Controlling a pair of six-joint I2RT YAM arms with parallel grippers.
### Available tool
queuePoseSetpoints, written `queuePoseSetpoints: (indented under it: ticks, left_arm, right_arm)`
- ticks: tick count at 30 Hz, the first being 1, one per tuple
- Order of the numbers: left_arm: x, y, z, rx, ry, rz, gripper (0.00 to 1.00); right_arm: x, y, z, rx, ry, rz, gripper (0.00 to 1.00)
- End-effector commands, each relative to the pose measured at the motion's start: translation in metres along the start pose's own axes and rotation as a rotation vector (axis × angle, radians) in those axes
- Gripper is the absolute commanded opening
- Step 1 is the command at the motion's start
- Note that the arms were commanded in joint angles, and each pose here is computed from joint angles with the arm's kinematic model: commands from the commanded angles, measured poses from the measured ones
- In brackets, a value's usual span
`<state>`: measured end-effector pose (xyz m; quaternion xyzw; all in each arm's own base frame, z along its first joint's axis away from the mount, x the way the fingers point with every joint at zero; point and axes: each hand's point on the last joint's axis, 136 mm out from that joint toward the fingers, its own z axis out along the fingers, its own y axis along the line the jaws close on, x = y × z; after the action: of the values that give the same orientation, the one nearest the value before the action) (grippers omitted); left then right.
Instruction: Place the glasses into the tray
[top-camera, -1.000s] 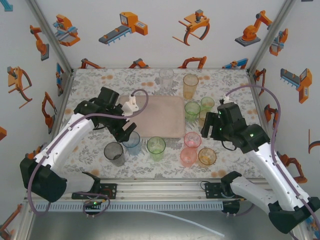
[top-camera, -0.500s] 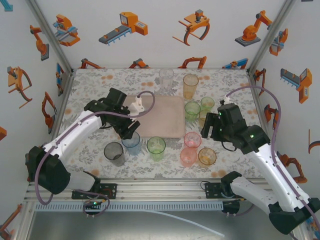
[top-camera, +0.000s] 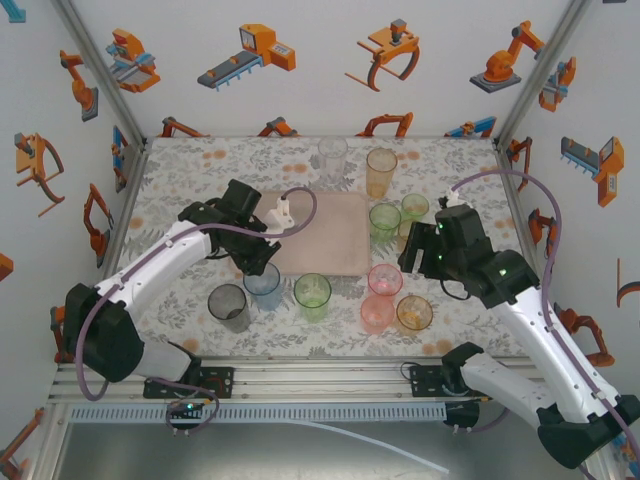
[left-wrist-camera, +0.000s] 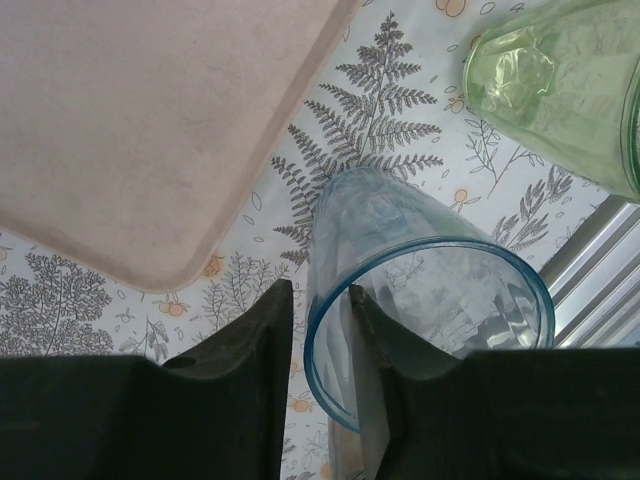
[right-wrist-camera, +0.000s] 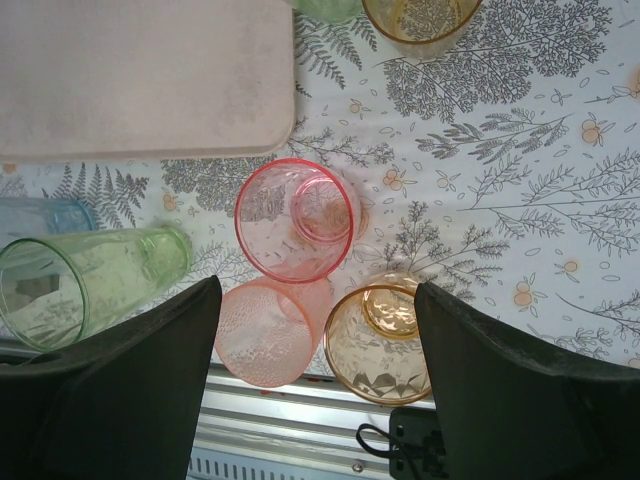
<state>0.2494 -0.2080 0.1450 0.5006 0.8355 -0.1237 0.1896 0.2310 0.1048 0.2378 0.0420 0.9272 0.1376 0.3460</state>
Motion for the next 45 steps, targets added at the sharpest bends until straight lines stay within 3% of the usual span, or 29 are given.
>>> queuePoseSetpoints:
  ticks: [1, 15, 31, 37, 45]
  left_arm:
    - [0.001, -0.002, 0.002, -0.001, 0.01, 0.004, 0.21]
    - [-0.001, 0.005, -0.003, -0.042, 0.023, 0.015, 0.04]
    - [-0.031, 0.008, -0.05, -0.075, -0.043, 0.001, 0.04]
    - [-0.041, 0.04, -0.077, -0.215, -0.099, -0.019, 0.04]
    - [-0.029, 0.089, -0.089, -0.276, -0.128, -0.177, 0.03]
  right_arm:
    - [0.001, 0.001, 0.001, -0.008, -0.012, 0.007, 0.71]
    - [-0.004, 0.004, 0.001, -0.005, -0.006, -0.023, 0.72]
    - [0.001, 0.002, 0.003, -0.002, 0.004, -0.024, 0.73]
    - [-0.005, 0.005, 0.003, -0.007, -0.008, -0.024, 0.73]
    - [-0.01, 0.012, 0.007, -0.023, 0.0, -0.03, 0.73]
